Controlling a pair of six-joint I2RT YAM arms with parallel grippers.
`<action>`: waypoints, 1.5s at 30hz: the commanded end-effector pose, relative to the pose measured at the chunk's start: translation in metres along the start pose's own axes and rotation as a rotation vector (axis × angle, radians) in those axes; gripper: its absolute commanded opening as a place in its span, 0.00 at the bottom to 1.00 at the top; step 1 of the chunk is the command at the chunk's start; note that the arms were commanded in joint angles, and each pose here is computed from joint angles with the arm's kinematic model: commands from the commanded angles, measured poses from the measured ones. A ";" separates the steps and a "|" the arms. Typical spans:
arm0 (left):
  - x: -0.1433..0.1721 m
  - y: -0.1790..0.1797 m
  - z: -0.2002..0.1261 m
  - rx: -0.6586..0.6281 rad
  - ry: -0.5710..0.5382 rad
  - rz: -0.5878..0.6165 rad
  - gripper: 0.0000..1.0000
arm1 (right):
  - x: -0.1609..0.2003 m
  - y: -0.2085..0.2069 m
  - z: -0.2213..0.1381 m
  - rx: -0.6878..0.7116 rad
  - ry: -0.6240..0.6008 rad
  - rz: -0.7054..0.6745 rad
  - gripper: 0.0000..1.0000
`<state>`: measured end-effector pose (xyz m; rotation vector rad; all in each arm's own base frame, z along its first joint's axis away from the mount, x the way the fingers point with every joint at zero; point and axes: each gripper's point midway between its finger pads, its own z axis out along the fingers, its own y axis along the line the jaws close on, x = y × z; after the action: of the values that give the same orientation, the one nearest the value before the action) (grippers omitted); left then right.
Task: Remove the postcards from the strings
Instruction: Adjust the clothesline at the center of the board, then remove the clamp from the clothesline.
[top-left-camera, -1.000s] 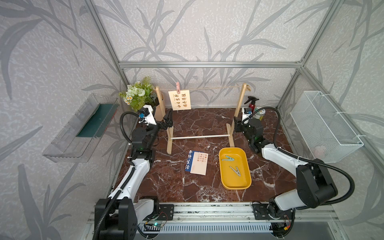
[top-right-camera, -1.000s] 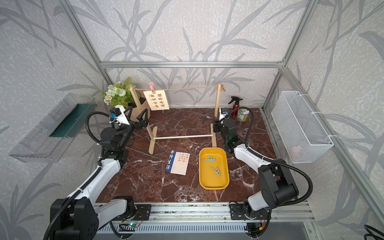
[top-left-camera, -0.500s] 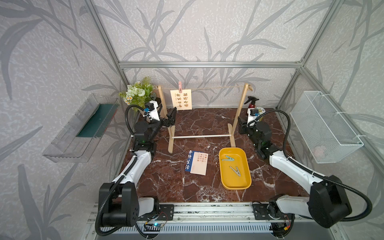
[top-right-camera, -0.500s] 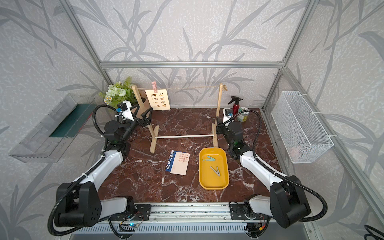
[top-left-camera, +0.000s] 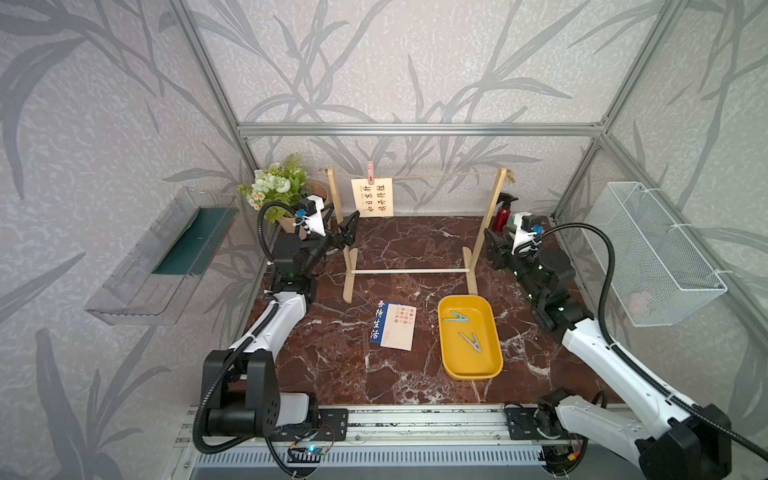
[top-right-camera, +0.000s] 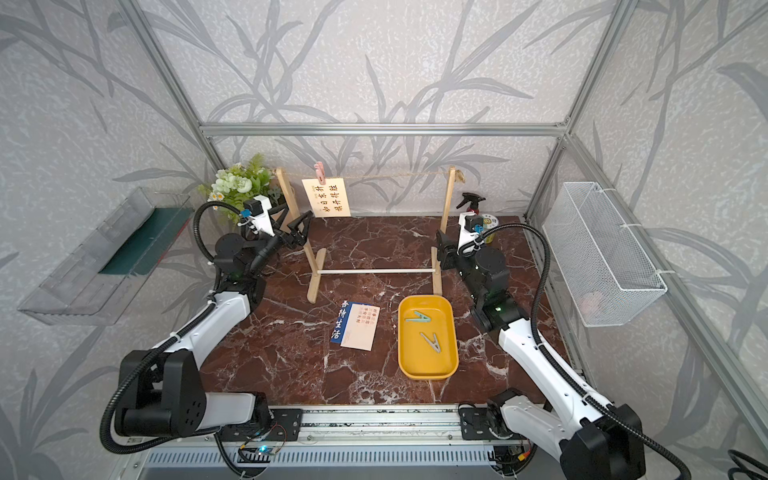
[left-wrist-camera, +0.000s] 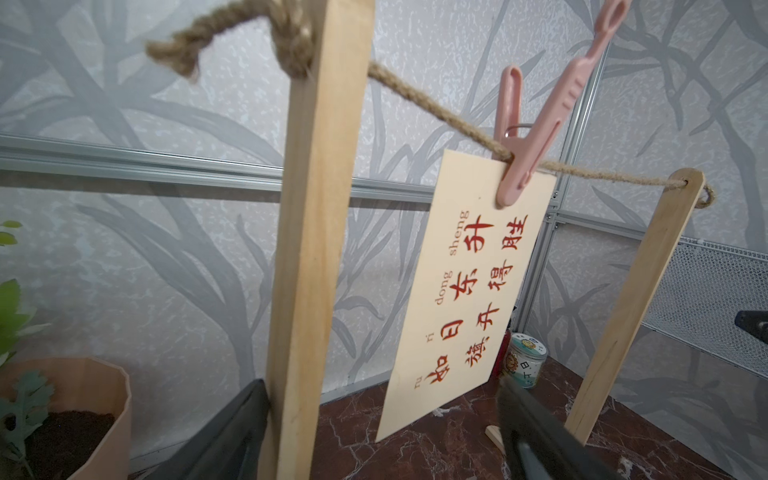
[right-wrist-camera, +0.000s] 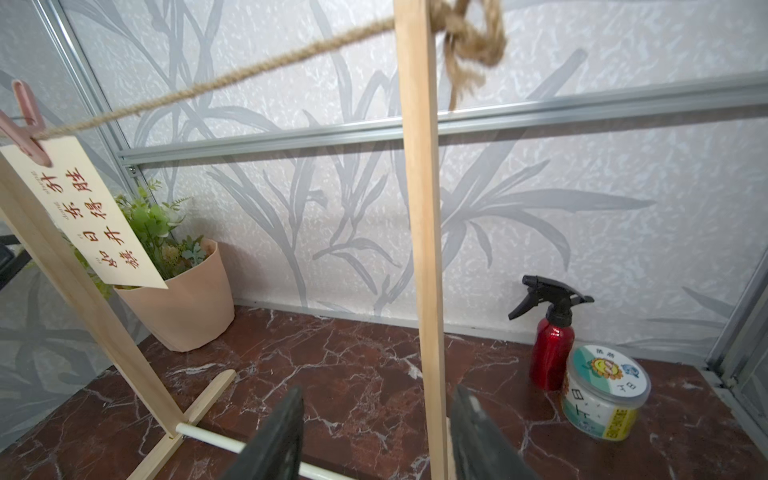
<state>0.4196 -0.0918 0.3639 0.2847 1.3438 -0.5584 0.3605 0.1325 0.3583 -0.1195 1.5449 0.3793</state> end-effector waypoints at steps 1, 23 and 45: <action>-0.043 -0.031 -0.011 0.085 -0.083 0.063 0.86 | -0.022 0.021 -0.007 -0.084 -0.034 0.034 0.60; -0.167 -0.101 0.035 0.529 0.104 0.162 0.95 | 0.026 0.188 0.097 -0.615 0.016 0.062 0.79; -0.111 -0.073 0.092 0.605 0.319 0.073 0.90 | 0.030 0.197 0.105 -0.642 -0.028 0.071 0.81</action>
<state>0.4490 -0.1710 0.5109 0.9016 1.4098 -0.8722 0.4048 0.3496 0.3423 -0.5490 1.4380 0.8945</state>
